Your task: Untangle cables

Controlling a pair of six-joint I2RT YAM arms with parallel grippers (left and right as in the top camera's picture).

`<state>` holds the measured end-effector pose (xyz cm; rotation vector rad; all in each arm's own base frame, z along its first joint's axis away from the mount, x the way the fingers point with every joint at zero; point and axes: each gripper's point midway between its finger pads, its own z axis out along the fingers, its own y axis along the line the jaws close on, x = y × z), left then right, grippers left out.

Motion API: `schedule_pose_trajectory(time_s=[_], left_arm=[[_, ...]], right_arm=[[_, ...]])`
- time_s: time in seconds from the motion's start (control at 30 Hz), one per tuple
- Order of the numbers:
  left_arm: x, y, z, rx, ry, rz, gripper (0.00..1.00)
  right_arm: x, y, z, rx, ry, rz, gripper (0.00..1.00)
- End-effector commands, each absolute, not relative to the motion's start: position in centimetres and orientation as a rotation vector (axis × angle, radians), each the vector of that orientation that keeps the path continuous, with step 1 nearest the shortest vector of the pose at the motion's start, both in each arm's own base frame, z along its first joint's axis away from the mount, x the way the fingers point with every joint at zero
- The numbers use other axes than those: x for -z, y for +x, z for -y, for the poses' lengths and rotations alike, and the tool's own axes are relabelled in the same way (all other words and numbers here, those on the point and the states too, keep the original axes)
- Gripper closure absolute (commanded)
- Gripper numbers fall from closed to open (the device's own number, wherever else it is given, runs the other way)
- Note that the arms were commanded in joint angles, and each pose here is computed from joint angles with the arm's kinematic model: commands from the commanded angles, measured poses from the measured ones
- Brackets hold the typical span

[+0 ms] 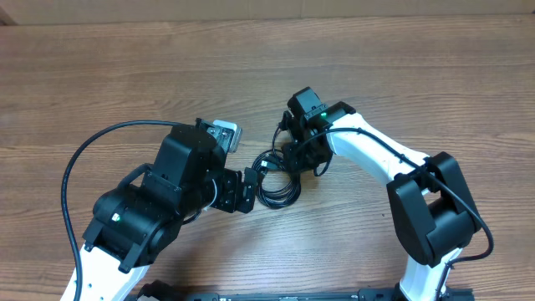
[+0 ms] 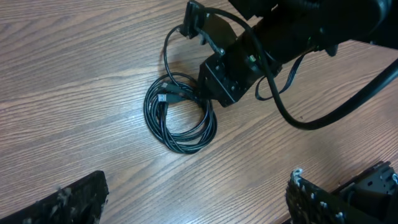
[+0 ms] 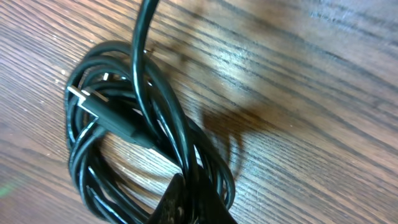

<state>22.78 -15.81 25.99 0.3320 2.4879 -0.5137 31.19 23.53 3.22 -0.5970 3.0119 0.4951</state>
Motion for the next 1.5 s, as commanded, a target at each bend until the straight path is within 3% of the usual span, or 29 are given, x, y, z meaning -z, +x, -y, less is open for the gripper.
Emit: schedule_pose_trajectory(time_s=[0.0,0.33,1.1,1.27,1.43,1.47], left_arm=[[-27.1,23.0,15.9,0.522,0.325,-2.457,0.08],[-27.1,23.0,15.9,0.521,0.324,-2.457,0.08],[-27.0,23.8,14.9,0.435,0.292,-2.447,0.07],[-26.9,23.7,14.9,0.449,0.245,-2.463,0.07],[-26.8,23.6,14.8,0.454,0.225,-2.473,0.06],[-26.8,23.6,14.8,0.453,0.226,-2.472,0.06]], right_arm=[[-7.1,33.3,-24.7,-0.528,-0.601,-2.894,0.96],[-16.9,35.2,-25.8,-0.573,-0.601,-2.732,0.96],[-34.2,35.9,-25.2,-0.581,-0.565,-2.432,0.96],[-36.7,35.6,-25.0,-0.592,-0.561,-2.373,0.96],[-36.1,35.2,-23.9,-0.528,-0.543,-2.420,0.96],[-35.8,35.0,-23.7,-0.515,-0.541,-2.437,0.89]])
